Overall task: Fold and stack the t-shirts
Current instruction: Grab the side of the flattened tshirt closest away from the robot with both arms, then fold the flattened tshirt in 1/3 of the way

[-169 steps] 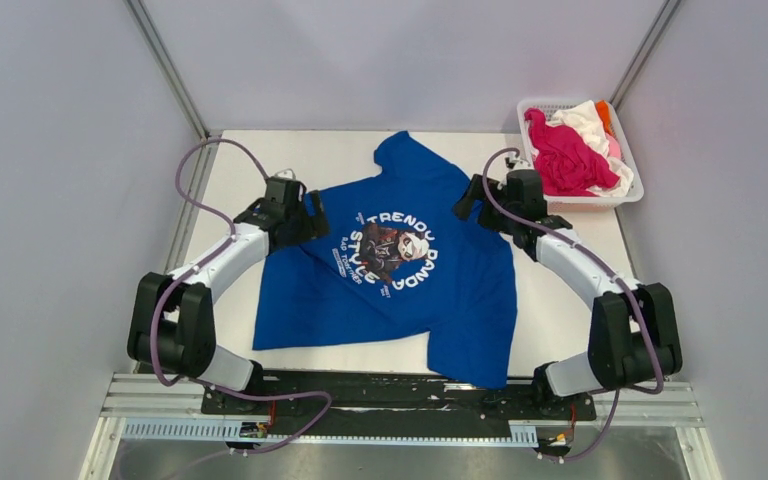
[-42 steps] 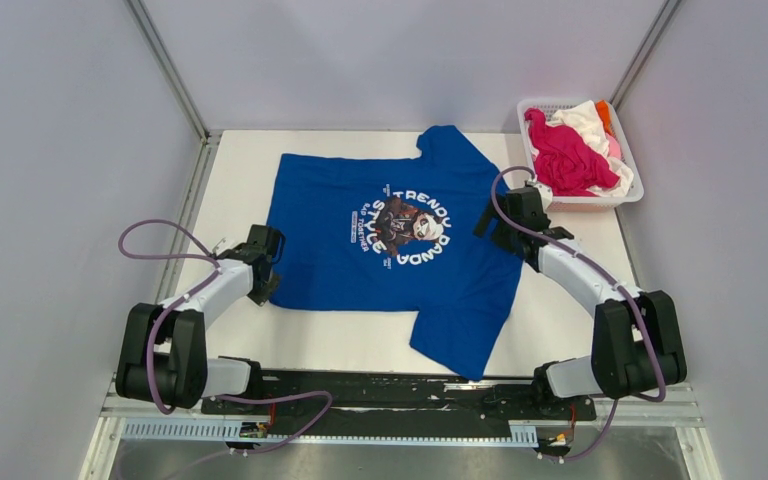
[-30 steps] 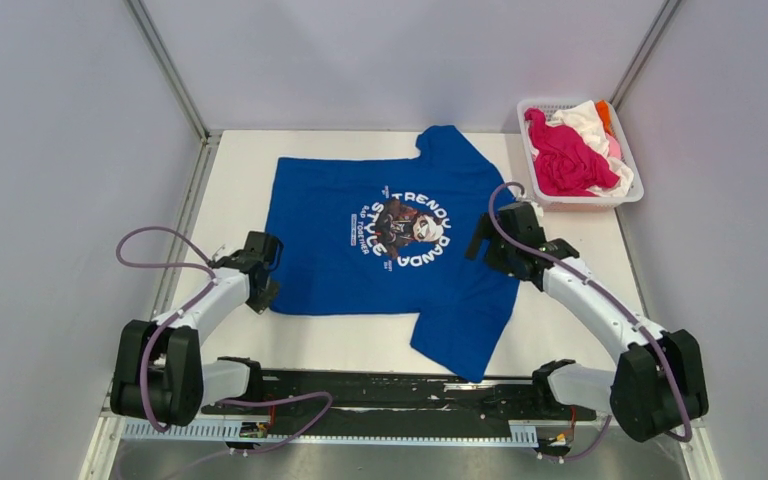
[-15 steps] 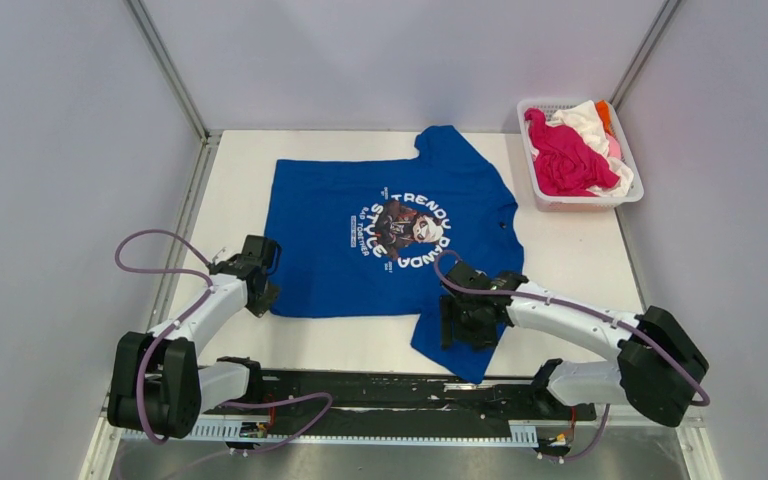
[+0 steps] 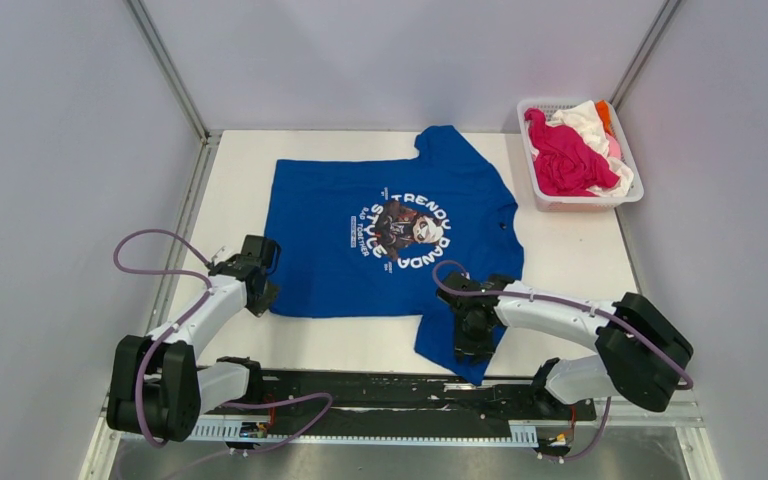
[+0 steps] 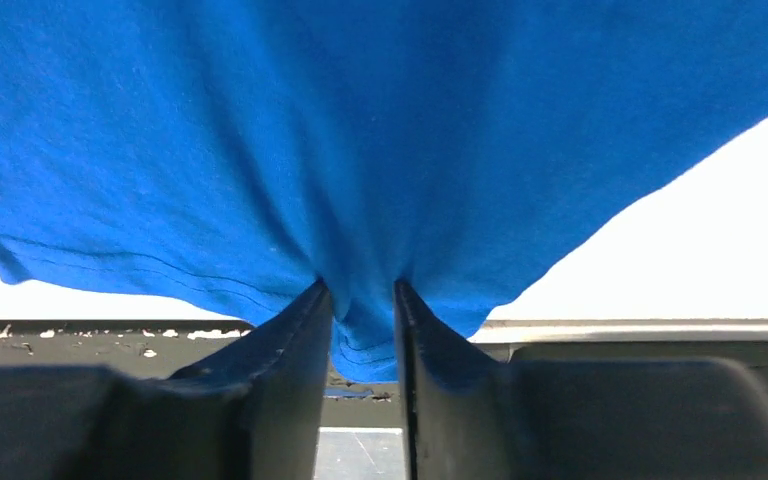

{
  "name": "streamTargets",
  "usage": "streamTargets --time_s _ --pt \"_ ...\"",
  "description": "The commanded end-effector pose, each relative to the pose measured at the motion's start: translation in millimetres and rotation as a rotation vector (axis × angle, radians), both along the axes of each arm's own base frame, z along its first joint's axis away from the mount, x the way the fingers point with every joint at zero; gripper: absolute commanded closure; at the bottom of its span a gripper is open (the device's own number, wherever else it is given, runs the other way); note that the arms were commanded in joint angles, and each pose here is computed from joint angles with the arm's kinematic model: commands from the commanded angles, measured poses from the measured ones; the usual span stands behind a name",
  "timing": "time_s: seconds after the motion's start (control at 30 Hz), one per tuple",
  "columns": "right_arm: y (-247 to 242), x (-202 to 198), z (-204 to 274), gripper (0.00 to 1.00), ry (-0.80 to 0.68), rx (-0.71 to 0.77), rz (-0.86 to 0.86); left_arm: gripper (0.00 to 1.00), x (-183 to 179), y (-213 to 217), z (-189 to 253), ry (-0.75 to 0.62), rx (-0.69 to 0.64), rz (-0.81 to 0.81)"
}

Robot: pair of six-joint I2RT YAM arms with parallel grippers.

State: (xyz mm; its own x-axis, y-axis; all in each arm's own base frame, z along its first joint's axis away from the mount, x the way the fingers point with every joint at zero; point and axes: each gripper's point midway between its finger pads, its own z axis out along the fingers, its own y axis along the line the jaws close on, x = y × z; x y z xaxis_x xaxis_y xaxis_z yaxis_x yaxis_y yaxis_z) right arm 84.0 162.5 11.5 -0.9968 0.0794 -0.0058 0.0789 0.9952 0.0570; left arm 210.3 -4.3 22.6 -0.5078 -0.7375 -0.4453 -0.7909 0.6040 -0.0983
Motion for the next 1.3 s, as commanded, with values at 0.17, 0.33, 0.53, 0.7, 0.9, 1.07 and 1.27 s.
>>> streamTargets --time_s 0.17,0.33,0.53,0.7,0.9,1.07,1.27 --pt "8.0 -24.3 -2.7 0.99 0.037 0.023 0.002 1.0 -8.5 11.8 11.0 -0.005 0.047 0.029" --pt "4.2 -44.6 9.5 1.0 0.087 0.051 -0.006 1.0 -31.1 22.3 19.1 0.035 0.091 0.057" --pt "17.0 -23.9 23.7 1.0 -0.03 0.13 0.01 1.0 -32.3 17.7 29.3 -0.043 0.053 0.039" --pt "20.5 10.9 36.6 1.0 -0.128 0.149 0.008 1.0 -9.5 4.4 39.8 -0.14 -0.011 0.004" --pt "27.7 52.5 61.4 1.0 -0.235 0.234 0.007 1.0 19.1 -4.8 51.8 -0.195 -0.039 -0.029" --pt "26.1 87.7 83.6 1.0 -0.321 0.28 0.016 1.0 38.9 -5.2 63.3 -0.225 -0.029 -0.03" --pt "19.0 126.8 105.8 1.0 -0.397 0.293 0.017 1.0 61.4 -3.4 77.3 -0.276 -0.042 -0.014"
